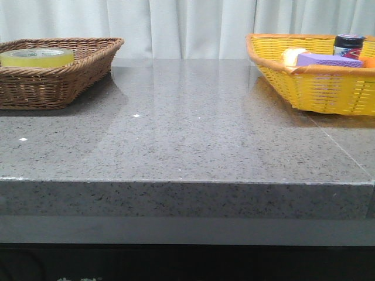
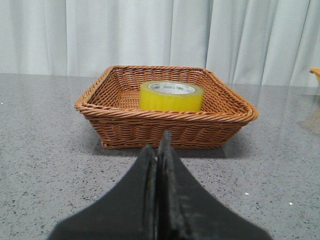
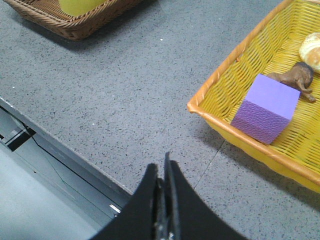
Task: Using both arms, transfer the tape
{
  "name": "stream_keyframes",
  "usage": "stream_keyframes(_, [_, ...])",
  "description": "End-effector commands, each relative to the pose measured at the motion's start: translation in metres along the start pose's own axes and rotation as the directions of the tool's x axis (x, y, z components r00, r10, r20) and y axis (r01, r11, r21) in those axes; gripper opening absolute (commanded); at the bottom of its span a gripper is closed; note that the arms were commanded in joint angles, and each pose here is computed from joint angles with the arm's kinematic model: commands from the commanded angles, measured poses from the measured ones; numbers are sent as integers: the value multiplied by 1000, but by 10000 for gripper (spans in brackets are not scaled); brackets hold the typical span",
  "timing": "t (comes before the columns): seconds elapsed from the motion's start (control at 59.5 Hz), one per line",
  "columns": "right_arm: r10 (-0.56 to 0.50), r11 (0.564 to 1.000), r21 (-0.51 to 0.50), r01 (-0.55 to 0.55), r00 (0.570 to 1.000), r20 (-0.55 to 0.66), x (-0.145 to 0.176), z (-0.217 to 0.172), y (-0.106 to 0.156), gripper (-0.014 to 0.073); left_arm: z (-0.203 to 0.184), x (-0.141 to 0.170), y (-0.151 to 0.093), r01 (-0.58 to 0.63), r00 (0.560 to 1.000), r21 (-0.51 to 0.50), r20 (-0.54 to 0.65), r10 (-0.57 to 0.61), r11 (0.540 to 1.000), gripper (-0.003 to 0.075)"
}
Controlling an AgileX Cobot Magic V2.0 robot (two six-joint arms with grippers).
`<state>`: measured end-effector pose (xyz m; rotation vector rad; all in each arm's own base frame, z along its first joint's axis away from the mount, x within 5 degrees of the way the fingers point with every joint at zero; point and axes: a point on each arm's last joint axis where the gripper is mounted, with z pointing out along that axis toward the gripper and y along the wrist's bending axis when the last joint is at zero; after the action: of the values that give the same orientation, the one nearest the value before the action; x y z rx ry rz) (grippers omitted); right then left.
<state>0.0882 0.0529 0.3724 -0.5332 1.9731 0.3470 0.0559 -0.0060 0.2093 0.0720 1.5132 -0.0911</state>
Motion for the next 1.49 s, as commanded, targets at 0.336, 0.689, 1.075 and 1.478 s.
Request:
stream_keyframes(0.336, [-9, 1000, 11, 7, 995, 95, -13, -5, -1, -68, -2, -7, 1, -12, 994, -9, 107, 13, 1000, -20])
stream_keyframes(0.689, [-9, 1000, 11, 7, 995, 95, -13, -5, -1, -68, -2, -7, 1, 2, 994, -10, 107, -1, 1000, -20])
stream_keyframes(1.075, [-9, 1000, 11, 7, 995, 95, -13, -5, -1, -68, -2, -7, 1, 2, 994, -10, 107, -1, 1000, -20])
stream_keyframes(1.478, [-9, 1000, 11, 7, 995, 95, -13, -5, -1, -68, -2, -7, 1, 2, 994, -10, 107, -1, 1000, -20])
